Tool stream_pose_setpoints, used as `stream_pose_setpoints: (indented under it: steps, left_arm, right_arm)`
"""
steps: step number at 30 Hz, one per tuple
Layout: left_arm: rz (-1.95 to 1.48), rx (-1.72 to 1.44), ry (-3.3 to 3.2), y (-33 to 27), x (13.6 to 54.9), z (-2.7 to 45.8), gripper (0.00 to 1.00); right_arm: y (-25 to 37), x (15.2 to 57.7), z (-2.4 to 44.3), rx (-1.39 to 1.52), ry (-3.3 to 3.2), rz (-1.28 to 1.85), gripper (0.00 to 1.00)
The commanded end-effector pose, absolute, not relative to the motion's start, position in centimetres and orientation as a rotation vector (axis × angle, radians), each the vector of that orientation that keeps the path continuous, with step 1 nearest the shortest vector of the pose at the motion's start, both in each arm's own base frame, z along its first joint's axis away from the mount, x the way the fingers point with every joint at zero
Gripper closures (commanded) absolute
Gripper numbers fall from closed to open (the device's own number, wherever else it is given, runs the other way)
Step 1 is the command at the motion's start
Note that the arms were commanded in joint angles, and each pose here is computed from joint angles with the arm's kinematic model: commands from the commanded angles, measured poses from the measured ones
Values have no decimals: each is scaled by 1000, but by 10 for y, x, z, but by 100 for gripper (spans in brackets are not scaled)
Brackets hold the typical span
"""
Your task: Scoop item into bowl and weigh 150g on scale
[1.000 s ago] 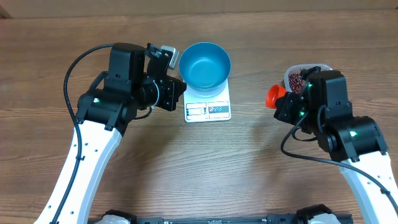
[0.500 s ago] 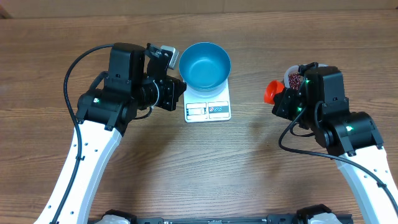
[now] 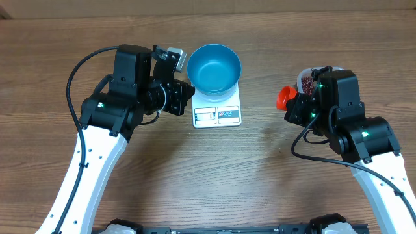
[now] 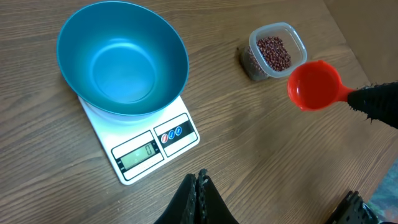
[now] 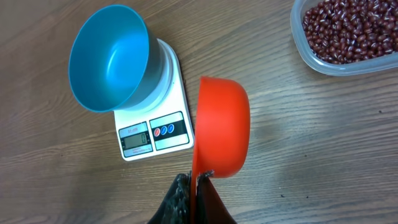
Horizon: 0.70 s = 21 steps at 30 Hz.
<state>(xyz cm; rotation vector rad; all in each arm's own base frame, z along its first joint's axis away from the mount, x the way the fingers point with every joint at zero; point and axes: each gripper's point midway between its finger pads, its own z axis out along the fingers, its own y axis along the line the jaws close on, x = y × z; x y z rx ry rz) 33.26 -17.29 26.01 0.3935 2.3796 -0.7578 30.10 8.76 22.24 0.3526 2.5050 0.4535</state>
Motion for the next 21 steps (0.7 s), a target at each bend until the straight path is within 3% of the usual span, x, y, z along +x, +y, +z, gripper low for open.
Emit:
stream_pose_setpoints:
  steps: [1, 21]
  left_arm:
    - [-768, 384, 2374, -173, 334, 264, 96]
    - [-768, 384, 2376, -173, 334, 264, 96]
  right_arm:
    - [87, 303, 232, 352, 2483, 460, 96]
    - [88, 297, 228, 347, 2515, 467, 96]
